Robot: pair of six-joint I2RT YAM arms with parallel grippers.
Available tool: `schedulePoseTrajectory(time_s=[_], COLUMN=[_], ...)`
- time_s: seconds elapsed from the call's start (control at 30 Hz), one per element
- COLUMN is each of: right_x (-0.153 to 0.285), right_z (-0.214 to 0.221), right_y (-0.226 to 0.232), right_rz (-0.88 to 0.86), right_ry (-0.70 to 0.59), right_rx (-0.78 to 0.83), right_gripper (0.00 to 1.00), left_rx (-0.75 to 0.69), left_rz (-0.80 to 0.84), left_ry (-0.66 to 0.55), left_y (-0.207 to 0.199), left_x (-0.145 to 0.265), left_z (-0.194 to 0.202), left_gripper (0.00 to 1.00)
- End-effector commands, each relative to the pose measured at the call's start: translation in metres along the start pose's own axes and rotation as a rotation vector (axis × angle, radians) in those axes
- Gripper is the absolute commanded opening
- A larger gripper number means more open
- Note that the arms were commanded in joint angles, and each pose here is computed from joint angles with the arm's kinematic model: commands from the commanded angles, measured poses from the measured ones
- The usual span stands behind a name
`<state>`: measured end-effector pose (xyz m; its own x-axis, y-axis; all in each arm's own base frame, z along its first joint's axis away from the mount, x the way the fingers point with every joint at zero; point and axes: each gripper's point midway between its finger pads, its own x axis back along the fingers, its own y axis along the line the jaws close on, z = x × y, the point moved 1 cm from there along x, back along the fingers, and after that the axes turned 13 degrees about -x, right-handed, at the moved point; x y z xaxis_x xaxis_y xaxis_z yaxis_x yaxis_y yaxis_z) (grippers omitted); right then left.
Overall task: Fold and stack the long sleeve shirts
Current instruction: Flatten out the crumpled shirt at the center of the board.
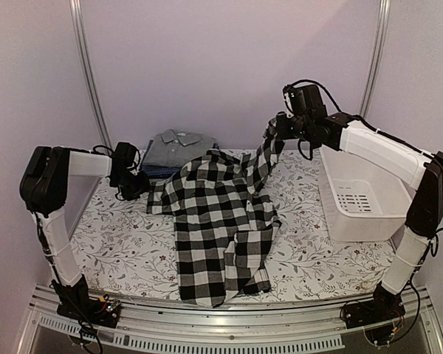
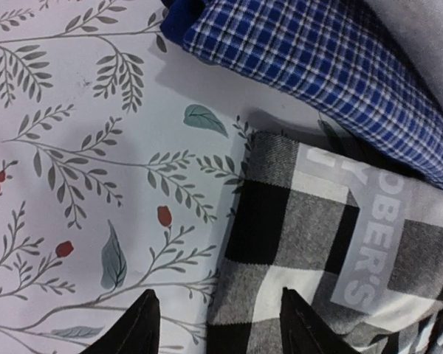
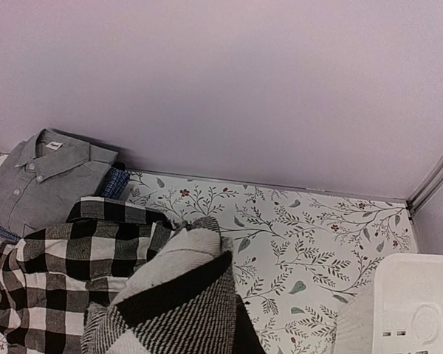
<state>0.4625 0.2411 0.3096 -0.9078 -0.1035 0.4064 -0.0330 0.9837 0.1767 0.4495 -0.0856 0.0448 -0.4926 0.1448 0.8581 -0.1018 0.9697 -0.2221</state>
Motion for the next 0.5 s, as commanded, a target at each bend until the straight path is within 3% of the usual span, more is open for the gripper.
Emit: schedulePoseTrajectory(time_s=[0.0,0.2,0.37,0.47], right_x=[0.019,0.029,0.037,0.043], right_z=[-0.022,-0.033,-0.044,-0.052], right_y=[-0.004,-0.005,-0.007,-0.011], right_rz=[-0.022,-0.032,-0.026,-0.008], right_ry=[-0.043,-0.066,-0.090,-0.108], right_rx=[-0.006,-0.006,0.003,0.015], right_gripper=[0.00,0.00,0.00,0.00], left_rx=[-0.038,-0.074,-0.084,-0.102], left_rz=[-0.018,-0.011,-0.015,-0.027], left_ry=[-0.007,0.028,0.015,-0.054], left_y=[-0.004,-0.019,-0.028,-0.034], left_x=[-0.016,-0.039,-0.037,-0.007], left_z=[-0.017,-0.011,-0.009,-0.024], left_gripper=[0.55,0.47,0.18,0.00])
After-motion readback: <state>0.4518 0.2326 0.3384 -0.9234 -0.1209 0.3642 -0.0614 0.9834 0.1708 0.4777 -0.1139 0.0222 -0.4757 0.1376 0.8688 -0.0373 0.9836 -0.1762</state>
